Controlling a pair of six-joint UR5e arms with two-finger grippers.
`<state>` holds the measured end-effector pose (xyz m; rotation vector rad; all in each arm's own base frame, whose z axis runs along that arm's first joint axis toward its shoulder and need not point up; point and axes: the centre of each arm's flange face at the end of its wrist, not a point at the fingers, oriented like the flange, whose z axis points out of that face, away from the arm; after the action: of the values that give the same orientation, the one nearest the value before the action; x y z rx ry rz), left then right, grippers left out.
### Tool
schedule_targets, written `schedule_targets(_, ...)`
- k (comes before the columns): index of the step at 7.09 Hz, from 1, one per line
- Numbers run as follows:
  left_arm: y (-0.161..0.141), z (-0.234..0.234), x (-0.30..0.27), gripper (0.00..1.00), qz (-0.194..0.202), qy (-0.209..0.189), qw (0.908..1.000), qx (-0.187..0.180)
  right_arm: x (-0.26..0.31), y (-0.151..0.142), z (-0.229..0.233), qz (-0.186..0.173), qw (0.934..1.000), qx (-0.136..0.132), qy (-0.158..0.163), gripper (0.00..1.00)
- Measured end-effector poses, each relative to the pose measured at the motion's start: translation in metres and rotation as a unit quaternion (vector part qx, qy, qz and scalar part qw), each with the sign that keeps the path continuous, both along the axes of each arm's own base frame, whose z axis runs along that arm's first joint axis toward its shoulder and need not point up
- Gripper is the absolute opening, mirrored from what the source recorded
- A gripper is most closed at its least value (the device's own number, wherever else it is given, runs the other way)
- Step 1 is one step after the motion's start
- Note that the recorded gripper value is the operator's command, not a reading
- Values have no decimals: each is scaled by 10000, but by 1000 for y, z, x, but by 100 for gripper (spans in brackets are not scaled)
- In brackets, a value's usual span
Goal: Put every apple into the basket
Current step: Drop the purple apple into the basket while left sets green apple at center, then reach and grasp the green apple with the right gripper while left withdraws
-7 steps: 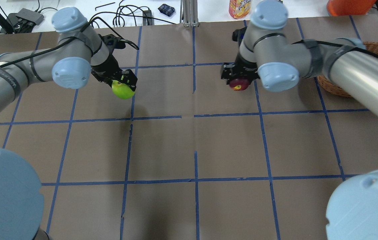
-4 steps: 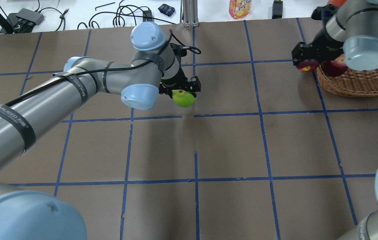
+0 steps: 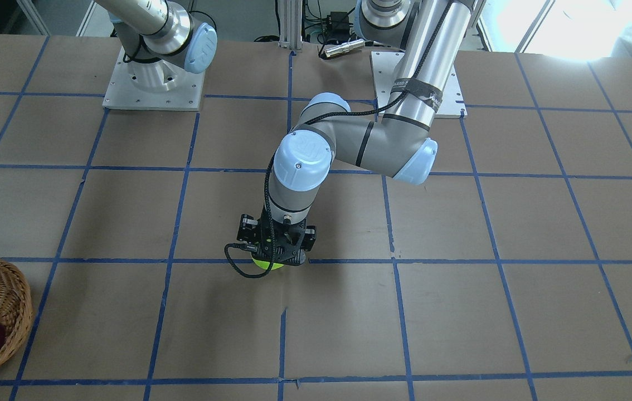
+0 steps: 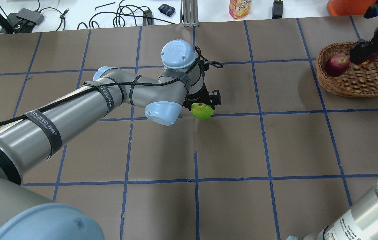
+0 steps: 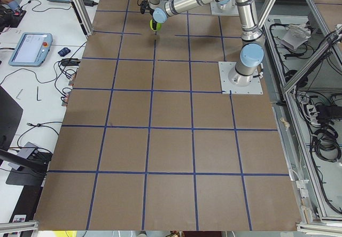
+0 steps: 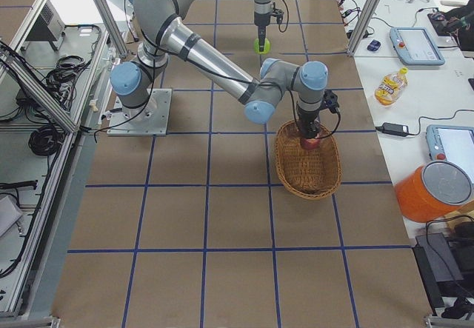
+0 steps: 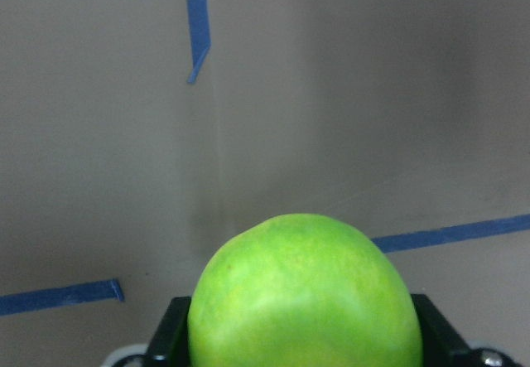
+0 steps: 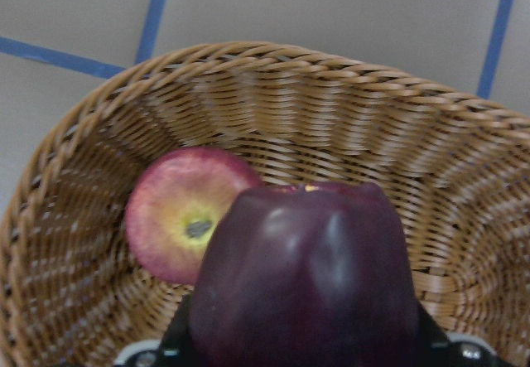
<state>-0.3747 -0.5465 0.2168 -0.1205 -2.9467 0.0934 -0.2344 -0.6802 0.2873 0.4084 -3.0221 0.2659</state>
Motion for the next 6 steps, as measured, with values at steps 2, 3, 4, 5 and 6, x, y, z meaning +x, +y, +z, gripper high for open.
schedule_targets(2, -18, 20, 13, 100, 120, 115, 9994, -299, -29, 0, -10, 51, 9999, 86, 79, 100)
schedule_targets(3, -37, 42, 41, 100, 329, 162, 9983, -460, -29, 5, -14, 40, 9994, 348, -81, 100)
schedule_targets(4, -55, 63, 81, 100, 471, 172, 9969, -599, -21, 12, -11, 69, 9973, 671, -287, 100)
schedule_targets(5, -67, 84, 123, 100, 407, 87, 9971, -639, 10, 19, 3, 227, 9933, 1009, -513, 100)
schedule_targets(6, -71, 105, 159, 100, 237, -153, 9979, -577, 74, 19, 18, 562, 9858, 1339, -840, 100)
